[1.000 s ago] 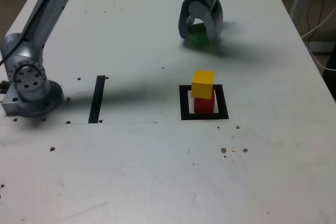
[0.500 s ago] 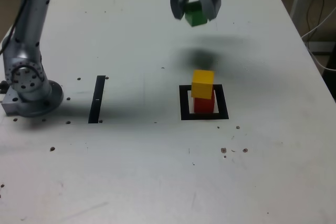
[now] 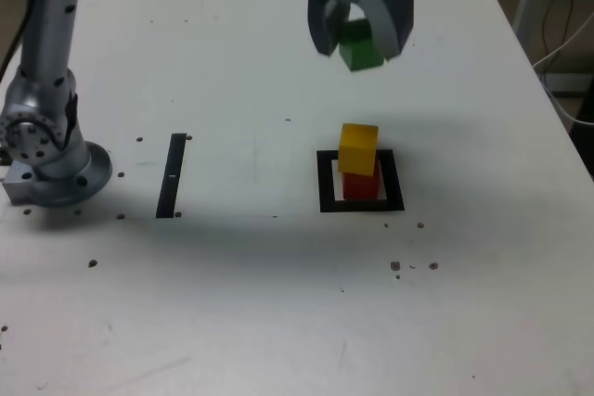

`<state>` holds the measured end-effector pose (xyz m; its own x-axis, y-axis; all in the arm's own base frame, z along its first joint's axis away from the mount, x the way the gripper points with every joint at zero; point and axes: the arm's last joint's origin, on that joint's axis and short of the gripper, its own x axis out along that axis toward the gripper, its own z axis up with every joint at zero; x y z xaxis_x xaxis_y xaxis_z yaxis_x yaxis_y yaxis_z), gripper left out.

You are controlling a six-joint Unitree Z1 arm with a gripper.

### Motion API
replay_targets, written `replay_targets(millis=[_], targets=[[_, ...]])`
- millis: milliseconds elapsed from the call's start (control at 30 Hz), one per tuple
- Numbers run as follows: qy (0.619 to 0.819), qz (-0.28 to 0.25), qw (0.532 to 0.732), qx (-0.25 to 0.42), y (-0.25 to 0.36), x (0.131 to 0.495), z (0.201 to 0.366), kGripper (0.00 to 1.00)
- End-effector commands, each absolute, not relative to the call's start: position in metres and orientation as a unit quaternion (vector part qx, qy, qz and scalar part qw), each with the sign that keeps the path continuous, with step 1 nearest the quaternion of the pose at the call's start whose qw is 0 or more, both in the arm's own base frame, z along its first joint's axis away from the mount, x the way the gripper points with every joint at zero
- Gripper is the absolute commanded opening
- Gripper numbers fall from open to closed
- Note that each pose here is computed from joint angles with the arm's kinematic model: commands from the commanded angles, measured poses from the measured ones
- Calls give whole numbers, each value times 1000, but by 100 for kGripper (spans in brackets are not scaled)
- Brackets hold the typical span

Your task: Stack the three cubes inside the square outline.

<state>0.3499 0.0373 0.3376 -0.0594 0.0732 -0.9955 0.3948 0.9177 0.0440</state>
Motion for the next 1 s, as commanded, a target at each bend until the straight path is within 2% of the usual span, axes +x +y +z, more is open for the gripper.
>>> replay_targets(millis=[0,233,667,967], targets=[[718,-116,668,158,35,345,341,0],[724,-110,668,132,23,336,340,0],[722,-76,684,77,-12,324,348,0],[721,-69,687,56,-28,330,342,0]])
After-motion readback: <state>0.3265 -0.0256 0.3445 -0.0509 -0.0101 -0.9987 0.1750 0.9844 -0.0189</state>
